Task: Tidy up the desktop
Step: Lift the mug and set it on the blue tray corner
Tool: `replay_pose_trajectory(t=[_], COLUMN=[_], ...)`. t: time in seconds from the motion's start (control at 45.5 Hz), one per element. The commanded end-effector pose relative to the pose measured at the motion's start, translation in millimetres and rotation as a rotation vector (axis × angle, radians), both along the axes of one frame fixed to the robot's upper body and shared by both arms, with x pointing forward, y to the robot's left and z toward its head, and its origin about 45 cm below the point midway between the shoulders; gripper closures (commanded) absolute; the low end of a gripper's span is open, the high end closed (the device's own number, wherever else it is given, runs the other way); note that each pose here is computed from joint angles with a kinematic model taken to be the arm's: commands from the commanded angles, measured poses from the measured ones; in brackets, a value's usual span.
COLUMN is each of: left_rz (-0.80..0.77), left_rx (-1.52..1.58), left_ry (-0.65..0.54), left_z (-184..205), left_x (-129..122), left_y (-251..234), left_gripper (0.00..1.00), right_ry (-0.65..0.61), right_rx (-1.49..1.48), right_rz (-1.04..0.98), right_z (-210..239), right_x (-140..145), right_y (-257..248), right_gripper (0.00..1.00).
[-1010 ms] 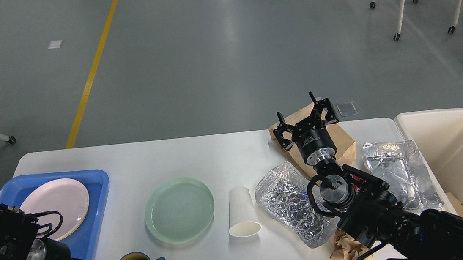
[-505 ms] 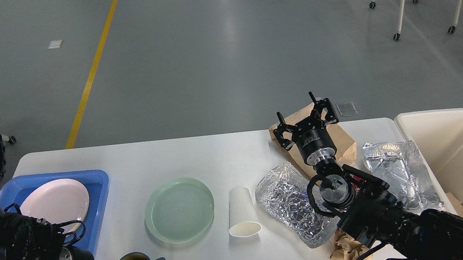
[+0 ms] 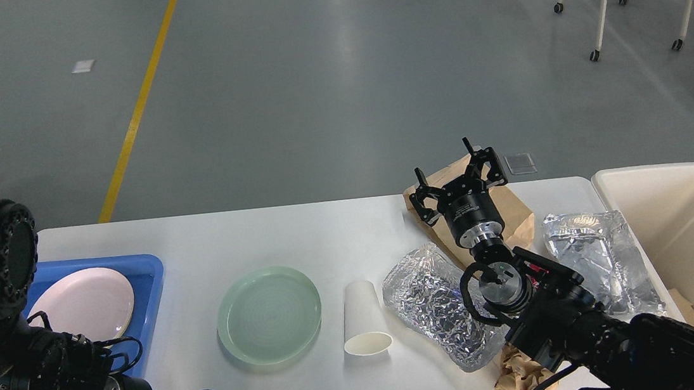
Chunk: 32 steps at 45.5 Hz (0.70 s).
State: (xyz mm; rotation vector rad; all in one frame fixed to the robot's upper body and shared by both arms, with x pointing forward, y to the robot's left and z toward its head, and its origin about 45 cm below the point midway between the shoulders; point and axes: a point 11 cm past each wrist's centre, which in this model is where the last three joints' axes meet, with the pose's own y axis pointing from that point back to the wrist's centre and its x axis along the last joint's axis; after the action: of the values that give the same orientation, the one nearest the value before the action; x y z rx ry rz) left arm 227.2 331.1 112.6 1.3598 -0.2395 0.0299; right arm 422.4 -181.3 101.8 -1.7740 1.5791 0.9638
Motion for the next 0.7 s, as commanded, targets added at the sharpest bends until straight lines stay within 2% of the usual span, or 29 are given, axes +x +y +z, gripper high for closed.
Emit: replay_pose_trajectory(t=[0.0,0.176,0.351,0.483,0.615,0.681], left_rz=[-0.002,-0.02,-0.054,-0.067,-0.005,0.025], left_rx=[-0.009,-0.03,-0.063,-0.024,0.138,0.144], left_ry=[-0.006,-0.044,-0.048,-0.063,-0.06,-0.086], left_z=[4.1,29.6,94.1,142.2,188.7,192.5], left_x=[1.9,18.4,20.8,25.4,13.3,12.6], left_y=[2.1,4.8,20.6,53.4,110.2,124.4], left_gripper=[1.0,1.0,1.0,1.0,1.0,1.0], right_ry=[0.0,0.0,0.0,0.0,0.0,0.0], right_rx=[0.0,0.0,0.0,0.001,0.0,0.0], right_rz=[0.0,0.0,0.0,0.001,0.0,0.0], right_z=[0.0,0.0,0.0,0.0,0.0,0.0], right_x=[0.0,0.0,0.0,-0.1,0.0,0.0], right_y=[-0.2,-0.2,-0.2,0.7,-0.2,-0.2], right_gripper=[0.0,0.0,0.0,0.0,0.0,0.0])
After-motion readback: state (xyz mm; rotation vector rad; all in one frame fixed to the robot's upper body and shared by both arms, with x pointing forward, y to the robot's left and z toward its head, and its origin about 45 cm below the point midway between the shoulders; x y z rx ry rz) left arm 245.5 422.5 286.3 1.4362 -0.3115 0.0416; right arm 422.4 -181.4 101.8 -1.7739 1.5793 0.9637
